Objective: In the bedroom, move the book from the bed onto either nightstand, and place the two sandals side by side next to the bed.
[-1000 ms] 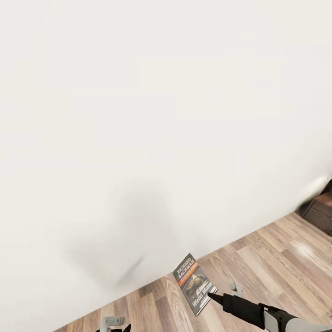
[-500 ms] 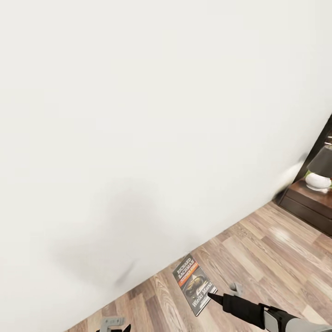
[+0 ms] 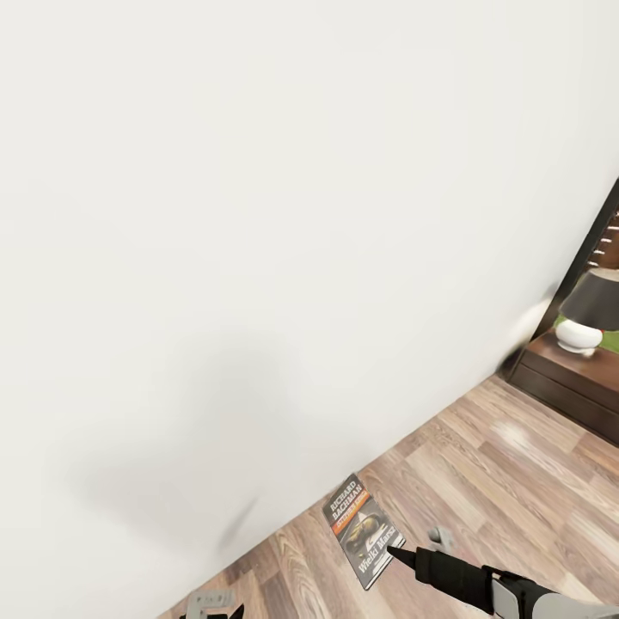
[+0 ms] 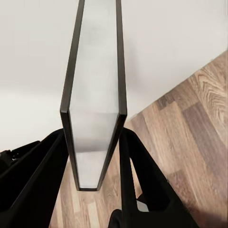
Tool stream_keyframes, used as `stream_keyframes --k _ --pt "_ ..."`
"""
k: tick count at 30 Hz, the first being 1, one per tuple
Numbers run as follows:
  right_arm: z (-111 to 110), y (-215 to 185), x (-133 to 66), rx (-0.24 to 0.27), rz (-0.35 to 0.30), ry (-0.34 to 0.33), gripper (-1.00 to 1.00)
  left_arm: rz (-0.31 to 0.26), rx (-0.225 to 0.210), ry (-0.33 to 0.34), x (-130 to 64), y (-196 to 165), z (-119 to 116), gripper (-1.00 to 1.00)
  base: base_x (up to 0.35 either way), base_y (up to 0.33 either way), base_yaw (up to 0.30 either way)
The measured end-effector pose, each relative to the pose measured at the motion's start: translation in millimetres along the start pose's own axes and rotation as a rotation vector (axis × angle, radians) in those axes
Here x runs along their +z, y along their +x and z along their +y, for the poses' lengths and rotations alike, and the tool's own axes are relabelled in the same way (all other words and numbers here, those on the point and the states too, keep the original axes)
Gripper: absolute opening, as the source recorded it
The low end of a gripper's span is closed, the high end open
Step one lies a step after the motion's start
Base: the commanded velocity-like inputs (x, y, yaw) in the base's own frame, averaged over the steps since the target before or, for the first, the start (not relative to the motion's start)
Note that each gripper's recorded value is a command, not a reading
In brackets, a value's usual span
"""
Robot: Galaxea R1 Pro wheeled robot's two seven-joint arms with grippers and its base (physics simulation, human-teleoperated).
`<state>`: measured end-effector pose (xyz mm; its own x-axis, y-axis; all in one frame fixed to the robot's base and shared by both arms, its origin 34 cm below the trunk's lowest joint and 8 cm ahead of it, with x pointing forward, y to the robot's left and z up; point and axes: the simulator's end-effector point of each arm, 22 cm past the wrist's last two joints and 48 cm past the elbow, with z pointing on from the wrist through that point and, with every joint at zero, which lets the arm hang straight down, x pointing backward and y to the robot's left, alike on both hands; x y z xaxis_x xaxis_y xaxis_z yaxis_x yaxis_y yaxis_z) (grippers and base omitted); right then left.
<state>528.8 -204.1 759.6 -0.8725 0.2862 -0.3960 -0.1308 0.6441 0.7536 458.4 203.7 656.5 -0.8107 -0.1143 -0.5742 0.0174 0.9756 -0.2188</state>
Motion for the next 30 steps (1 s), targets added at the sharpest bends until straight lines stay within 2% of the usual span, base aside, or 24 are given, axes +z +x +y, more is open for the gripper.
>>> stream_keyframes --k 6,30 --pt "-0.2 -0.2 0.2 0.0 0.0 0.0 -1.0 0.0 0.0 0.0 0.4 -0.4 0.0 1.0 0.173 0.0 -0.166" --pt "-0.4 0.2 0.2 0.001 0.001 0.0 -1.0 0.0 0.0 0.0 0.5 -0.4 0.0 1.0 0.003 0.0 -0.234"
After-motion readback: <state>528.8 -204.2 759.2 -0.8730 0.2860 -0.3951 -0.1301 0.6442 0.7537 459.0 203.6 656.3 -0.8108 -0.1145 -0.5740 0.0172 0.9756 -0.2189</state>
